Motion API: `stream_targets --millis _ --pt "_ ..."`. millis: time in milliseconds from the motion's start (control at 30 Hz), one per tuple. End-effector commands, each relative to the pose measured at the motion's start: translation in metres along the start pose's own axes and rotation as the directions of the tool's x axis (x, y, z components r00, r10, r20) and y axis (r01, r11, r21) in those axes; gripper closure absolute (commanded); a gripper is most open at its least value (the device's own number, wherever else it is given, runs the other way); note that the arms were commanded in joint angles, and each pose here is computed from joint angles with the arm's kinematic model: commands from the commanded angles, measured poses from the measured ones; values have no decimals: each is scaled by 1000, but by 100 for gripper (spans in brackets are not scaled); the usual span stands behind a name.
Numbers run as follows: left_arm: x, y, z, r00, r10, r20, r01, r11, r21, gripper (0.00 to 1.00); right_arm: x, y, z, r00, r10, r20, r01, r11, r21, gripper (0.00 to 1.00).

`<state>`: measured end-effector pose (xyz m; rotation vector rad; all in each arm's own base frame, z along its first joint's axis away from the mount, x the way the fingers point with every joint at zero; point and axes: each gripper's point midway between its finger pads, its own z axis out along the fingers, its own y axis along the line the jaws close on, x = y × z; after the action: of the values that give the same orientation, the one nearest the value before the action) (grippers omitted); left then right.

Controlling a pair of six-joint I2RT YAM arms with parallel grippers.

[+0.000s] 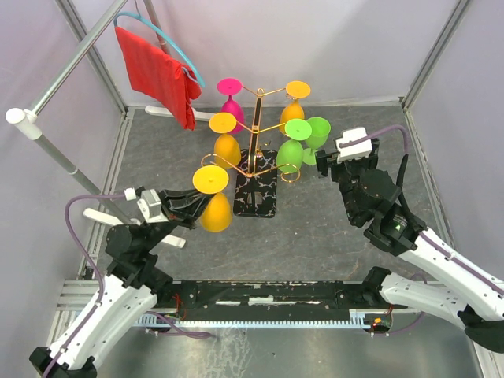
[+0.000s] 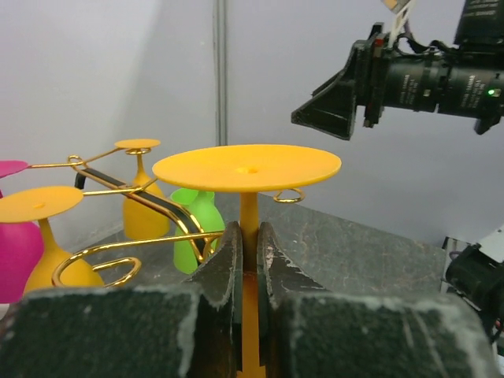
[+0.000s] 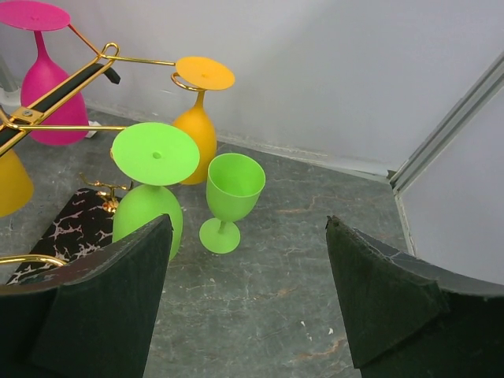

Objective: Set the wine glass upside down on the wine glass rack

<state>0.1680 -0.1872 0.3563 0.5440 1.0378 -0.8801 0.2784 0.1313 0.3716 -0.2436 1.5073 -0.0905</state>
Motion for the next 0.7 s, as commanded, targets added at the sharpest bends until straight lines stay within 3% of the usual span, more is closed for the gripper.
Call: stream_targets --millis 0,667 --pt "-3 16 5 995 56 87 -50 997 -62 97 -8 -3 0 999 44 28 -45 999 20 14" --pt "45 41 17 980 167 104 -153 980 -129 97 -2 -6 0 999 -24 29 23 999 37 12"
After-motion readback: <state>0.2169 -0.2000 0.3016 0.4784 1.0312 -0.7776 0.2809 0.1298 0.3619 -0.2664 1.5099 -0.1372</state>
